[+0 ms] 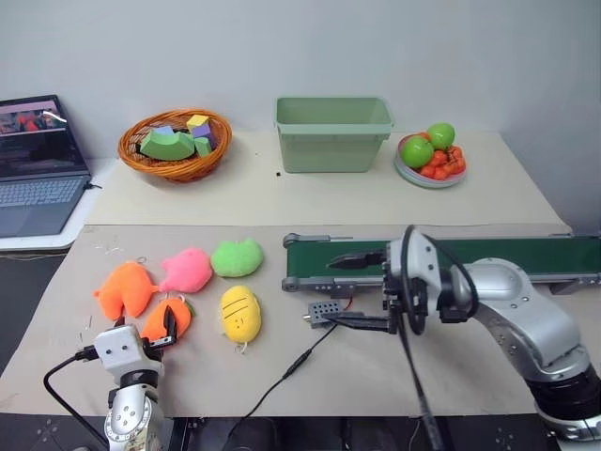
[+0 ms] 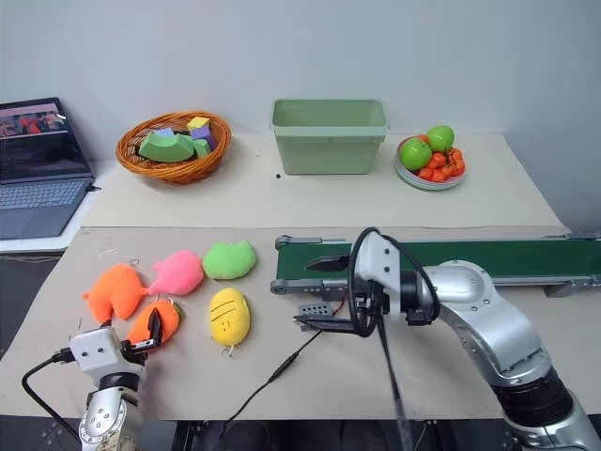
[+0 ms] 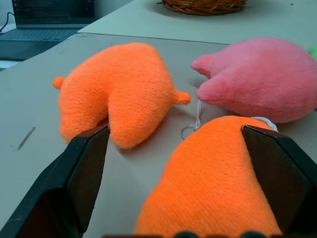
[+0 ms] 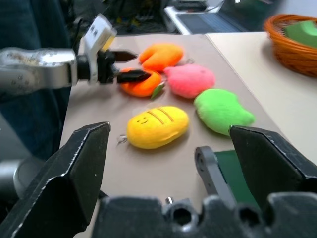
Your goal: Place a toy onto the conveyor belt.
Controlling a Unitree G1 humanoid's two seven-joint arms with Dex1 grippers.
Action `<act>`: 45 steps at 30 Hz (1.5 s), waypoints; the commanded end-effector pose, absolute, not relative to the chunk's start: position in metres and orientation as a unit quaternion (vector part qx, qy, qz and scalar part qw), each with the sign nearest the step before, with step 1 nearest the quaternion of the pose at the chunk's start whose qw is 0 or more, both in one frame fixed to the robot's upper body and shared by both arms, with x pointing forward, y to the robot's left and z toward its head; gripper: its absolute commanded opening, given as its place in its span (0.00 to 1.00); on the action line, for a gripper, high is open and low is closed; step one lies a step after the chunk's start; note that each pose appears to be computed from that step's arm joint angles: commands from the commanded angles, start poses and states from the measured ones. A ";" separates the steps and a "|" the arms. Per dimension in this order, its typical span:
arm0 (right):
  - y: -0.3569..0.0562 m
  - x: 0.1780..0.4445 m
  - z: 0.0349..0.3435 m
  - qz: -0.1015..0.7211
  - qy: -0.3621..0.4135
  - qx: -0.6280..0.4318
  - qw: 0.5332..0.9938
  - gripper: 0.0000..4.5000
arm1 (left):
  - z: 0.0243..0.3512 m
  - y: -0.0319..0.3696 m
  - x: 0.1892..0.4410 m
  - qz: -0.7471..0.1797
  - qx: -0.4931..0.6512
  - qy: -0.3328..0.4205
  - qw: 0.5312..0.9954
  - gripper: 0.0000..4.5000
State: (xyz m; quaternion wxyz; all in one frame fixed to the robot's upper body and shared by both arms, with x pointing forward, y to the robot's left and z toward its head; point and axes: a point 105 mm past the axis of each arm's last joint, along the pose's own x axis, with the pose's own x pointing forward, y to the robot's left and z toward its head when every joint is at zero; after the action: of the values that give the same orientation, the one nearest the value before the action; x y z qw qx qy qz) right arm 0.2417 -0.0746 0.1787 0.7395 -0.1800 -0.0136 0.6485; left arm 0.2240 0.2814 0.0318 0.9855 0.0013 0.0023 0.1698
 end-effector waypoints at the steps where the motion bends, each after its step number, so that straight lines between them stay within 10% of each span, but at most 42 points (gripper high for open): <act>1: -0.073 0.244 0.186 0.655 -0.039 -0.192 0.729 1.00 | 0.051 0.284 0.216 0.171 0.004 -0.024 0.985 1.00; 13: -0.083 0.277 0.168 0.640 -0.016 -0.174 0.749 1.00 | 0.134 0.320 0.179 0.193 0.029 -0.083 0.977 1.00; 28: -0.091 0.290 0.158 0.608 -0.004 -0.166 0.777 1.00 | 0.048 0.358 0.157 0.162 -0.458 -0.075 0.871 1.00; 45: -0.098 0.286 0.156 0.573 -0.002 -0.146 0.806 1.00 | 0.067 0.445 0.188 0.148 -0.413 -0.058 0.897 1.00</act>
State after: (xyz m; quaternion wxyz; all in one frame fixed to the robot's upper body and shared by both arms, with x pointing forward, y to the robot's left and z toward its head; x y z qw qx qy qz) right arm 0.2889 -0.0983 0.1405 0.8050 -0.1414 0.0264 0.5756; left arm 0.1900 0.4385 0.0648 0.8861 -0.4323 -0.0666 0.1531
